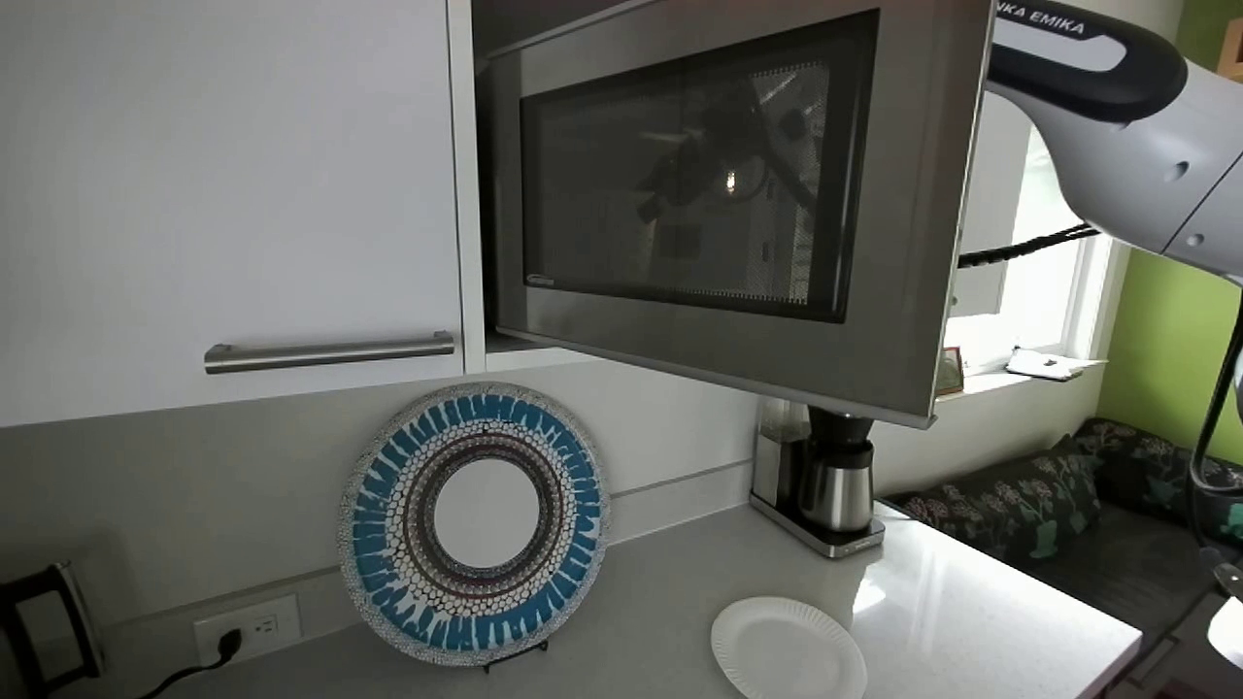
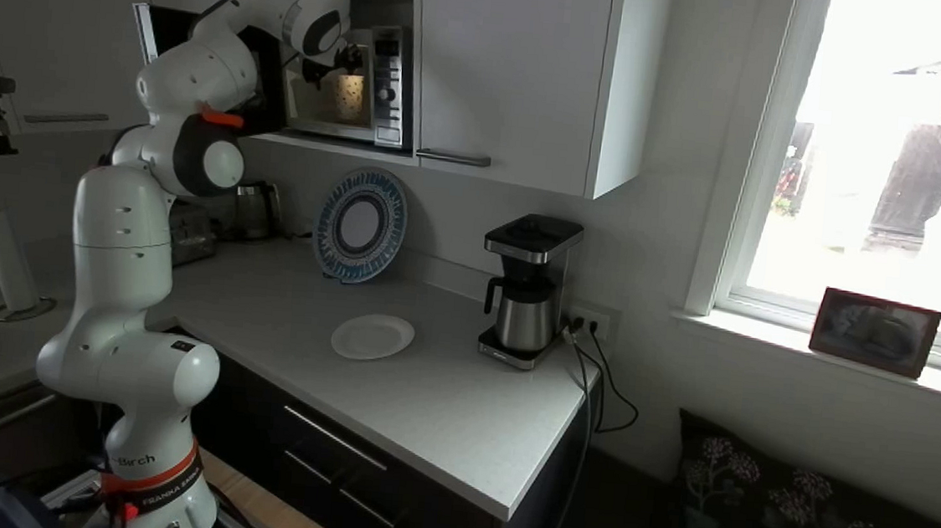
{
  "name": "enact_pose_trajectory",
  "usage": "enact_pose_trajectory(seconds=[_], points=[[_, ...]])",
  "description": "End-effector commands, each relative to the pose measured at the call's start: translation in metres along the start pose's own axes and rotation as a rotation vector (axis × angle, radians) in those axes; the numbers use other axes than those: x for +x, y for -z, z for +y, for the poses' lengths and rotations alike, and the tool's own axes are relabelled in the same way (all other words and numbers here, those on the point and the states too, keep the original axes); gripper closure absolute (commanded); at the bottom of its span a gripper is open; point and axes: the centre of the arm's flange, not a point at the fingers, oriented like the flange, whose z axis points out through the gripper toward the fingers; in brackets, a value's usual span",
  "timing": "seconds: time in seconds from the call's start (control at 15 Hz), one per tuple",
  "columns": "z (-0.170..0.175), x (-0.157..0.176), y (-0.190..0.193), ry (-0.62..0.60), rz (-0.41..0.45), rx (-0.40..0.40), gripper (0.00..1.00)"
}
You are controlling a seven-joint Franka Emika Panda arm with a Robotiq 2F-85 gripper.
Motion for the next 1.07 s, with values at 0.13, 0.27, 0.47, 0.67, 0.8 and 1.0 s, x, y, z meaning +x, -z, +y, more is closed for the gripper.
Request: enact_pose_trajectory(seconds=[0.13, 0.27, 0.47, 0.67, 0.8, 1.0], points=[[0.025, -0.002, 0.014, 0.002, -0.128, 0.141, 0.00], [0.029, 0.003, 0.009, -0.023, -0.179, 0.168, 0.00], [0.009, 0.001, -0.015, -0.053, -0.144, 0.150, 0.00], [0.009, 0.002, -0.019, -0.055, -0.148, 0.158, 0.00], [0.009, 0.002, -0.017, -0.054, -0.150, 0.160, 0.00], [0.013, -0.001, -0.013, -0.072, -0.169, 0.203, 0.00]])
